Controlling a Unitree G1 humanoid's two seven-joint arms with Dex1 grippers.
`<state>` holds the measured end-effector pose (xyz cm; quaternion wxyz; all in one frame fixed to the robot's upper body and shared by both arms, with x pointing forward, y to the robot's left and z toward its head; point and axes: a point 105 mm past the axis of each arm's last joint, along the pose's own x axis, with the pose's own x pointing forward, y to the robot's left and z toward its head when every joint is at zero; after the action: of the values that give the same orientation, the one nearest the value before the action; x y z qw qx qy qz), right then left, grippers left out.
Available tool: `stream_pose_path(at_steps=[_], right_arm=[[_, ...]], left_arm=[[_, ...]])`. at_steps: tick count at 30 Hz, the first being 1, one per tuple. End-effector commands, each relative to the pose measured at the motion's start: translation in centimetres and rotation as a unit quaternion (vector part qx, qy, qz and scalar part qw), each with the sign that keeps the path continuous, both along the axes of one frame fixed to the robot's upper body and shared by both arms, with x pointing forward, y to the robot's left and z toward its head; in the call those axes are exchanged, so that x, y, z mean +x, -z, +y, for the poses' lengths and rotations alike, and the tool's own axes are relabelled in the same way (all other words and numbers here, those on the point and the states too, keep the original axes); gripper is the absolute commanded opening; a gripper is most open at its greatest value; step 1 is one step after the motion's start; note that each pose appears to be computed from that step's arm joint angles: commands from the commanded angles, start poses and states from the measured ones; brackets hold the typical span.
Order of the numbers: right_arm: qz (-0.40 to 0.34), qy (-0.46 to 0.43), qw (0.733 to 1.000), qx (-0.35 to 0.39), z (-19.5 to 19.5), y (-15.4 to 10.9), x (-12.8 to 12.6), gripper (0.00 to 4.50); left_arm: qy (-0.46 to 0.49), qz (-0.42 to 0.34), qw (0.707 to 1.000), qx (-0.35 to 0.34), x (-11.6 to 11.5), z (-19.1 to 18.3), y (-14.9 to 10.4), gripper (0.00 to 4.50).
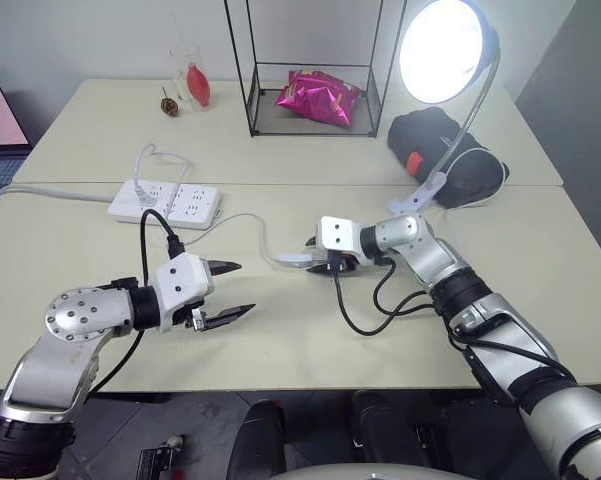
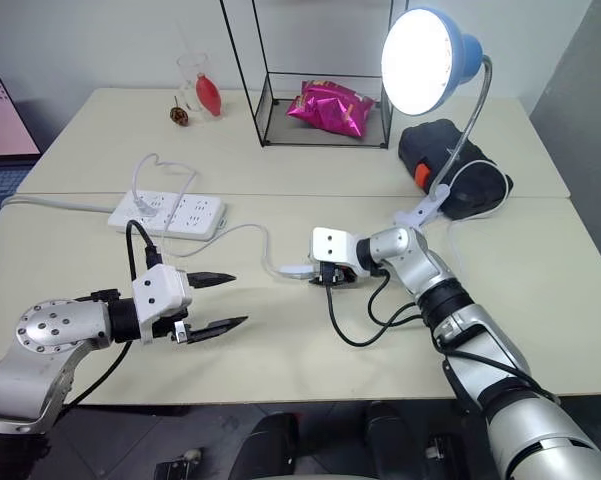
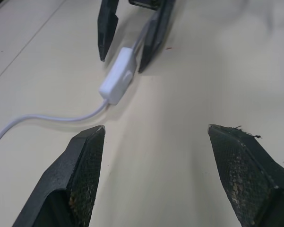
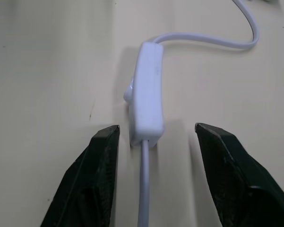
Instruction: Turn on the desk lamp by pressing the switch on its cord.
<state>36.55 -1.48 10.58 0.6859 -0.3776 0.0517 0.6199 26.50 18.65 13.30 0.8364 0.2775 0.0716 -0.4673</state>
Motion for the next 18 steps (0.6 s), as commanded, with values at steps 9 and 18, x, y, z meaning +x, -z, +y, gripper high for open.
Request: stream_pose_path(at_steps=[9, 18], right_arm=[[-0.007, -0.013, 0.997, 0.069, -5.6, -6.6, -4.8, 4.47], [0.0, 0.031, 0.992, 0.124, -8.3, -8.0, -7.5, 4.47]], left_arm=[[-0.062, 0.026, 0.997, -0.036, -0.5, 2.1, -3.4, 3.6], [-0.062, 0.04, 0.997, -0.03, -1.4, 2.4, -3.1, 3.6]])
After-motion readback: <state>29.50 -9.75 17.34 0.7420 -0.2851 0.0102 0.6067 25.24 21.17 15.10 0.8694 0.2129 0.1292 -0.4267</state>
